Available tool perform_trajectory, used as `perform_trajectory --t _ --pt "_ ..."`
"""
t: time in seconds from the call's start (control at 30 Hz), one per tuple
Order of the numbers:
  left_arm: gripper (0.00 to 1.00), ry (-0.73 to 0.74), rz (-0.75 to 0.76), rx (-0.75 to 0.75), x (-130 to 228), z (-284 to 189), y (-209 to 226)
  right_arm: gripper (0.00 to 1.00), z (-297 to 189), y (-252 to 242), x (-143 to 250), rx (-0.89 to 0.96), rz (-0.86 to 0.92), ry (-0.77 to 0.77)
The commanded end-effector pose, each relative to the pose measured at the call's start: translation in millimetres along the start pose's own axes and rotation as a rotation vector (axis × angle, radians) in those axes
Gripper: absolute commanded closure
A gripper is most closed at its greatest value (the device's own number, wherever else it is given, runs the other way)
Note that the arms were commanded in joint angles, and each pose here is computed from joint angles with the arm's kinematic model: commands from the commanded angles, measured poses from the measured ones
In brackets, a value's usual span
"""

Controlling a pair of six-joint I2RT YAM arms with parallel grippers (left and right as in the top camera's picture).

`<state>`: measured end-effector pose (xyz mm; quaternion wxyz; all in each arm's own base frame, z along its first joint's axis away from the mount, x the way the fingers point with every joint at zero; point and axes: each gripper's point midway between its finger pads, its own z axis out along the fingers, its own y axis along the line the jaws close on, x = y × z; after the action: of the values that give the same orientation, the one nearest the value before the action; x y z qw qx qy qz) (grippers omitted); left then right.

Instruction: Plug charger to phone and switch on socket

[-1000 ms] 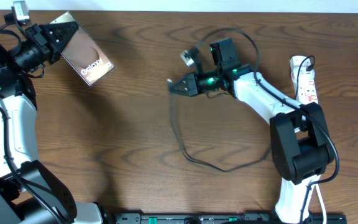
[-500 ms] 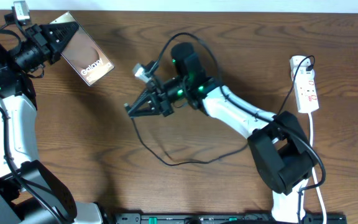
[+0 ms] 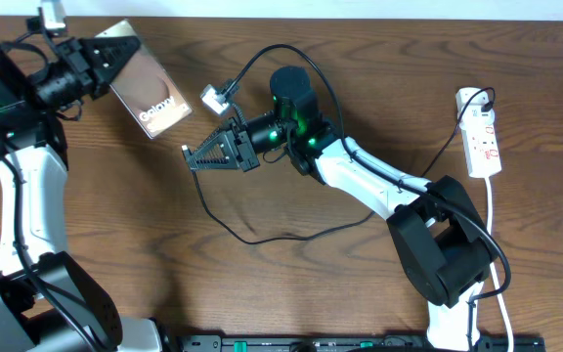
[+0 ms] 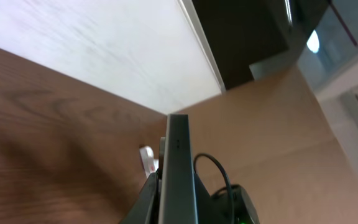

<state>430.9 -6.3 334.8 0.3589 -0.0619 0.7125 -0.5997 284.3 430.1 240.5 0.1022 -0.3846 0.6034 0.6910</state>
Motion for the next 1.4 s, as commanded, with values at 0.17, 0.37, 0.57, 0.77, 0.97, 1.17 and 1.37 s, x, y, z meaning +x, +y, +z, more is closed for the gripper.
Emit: perform_trajectory --t 0.17,0.37,0.57,0.77,0.97,1.17,1.37 --pt "0.92 0.084 0.033 0.052 16 6 -11 0.99 -6 -2 -9 0.020 0.039 -0.029" --pt "0.93 0.103 0.058 0.066 19 6 -13 0.99 -8 1 -11 0.007 0.008 -0.027" --pt "0.93 0.102 0.075 0.066 19 6 -13 0.99 -8 3 -12 0.002 0.012 -0.028" --pt "0.93 0.095 0.081 0.062 18 6 -13 0.99 -1 7 -8 -0.013 0.011 -0.011" --pt "0.93 0.096 0.081 0.063 18 6 -13 0.99 1 8 -8 -0.014 0.011 -0.009" --pt "0.92 0.102 0.081 0.067 19 6 -13 0.99 1 6 -9 -0.006 0.011 -0.019" --pt "0.93 0.106 0.081 0.069 20 6 -14 0.99 1 6 -10 -0.003 0.015 -0.021"
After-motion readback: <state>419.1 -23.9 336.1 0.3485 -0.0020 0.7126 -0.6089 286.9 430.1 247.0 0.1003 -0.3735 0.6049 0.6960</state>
